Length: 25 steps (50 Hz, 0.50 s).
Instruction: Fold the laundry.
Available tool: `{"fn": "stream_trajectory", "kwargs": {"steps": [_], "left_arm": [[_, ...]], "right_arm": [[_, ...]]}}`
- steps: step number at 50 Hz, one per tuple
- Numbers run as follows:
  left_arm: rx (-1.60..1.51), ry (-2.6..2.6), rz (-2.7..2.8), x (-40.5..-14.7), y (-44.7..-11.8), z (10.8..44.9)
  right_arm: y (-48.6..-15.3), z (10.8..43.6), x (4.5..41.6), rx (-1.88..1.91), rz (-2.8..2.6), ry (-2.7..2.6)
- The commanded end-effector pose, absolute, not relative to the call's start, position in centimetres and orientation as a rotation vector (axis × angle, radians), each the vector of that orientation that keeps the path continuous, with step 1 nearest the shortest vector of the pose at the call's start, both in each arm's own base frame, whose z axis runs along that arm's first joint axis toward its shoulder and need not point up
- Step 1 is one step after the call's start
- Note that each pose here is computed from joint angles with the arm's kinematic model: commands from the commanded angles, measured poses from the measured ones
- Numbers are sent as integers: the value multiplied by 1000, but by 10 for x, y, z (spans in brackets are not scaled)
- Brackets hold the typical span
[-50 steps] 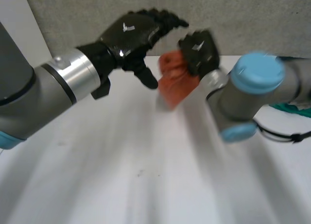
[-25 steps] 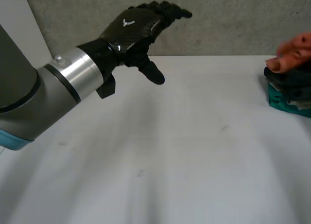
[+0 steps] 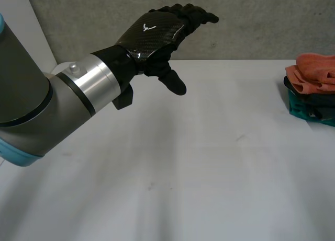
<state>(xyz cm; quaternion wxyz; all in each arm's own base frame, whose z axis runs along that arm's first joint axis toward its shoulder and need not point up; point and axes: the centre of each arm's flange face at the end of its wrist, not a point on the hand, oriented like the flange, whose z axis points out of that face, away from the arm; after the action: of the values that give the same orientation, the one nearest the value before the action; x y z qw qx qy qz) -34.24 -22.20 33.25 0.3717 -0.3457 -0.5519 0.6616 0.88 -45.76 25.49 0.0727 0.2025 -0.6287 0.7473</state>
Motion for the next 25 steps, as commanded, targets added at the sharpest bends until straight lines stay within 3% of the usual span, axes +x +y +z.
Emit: {"fn": "stream_trajectory", "kwargs": {"steps": [1,7,9,11,14,18,19,25], "left_arm": [[-901,-1412,1656,-346,-205,330],[-895,-1357,1681,-348,-194,346],[-862,-1300,1755,-344,-191,370],[-800,-1247,1858,-337,-195,398],[-656,-1190,2018,-321,-205,441],[-528,-1303,2152,-289,-239,455],[-478,-1382,2207,-269,-258,454],[-458,-1686,2362,-211,-308,430]], "right_arm": [[-404,303,-68,150,1973,-1932],[-402,337,-103,125,1813,-1745],[-403,362,-108,120,1797,-1621],[-409,387,-89,117,1879,-1510],[-421,414,-16,199,2161,-1386],[-406,440,56,295,2436,-1236],[-401,442,70,322,2478,-1222],[-365,400,189,735,2698,-1369]]}}
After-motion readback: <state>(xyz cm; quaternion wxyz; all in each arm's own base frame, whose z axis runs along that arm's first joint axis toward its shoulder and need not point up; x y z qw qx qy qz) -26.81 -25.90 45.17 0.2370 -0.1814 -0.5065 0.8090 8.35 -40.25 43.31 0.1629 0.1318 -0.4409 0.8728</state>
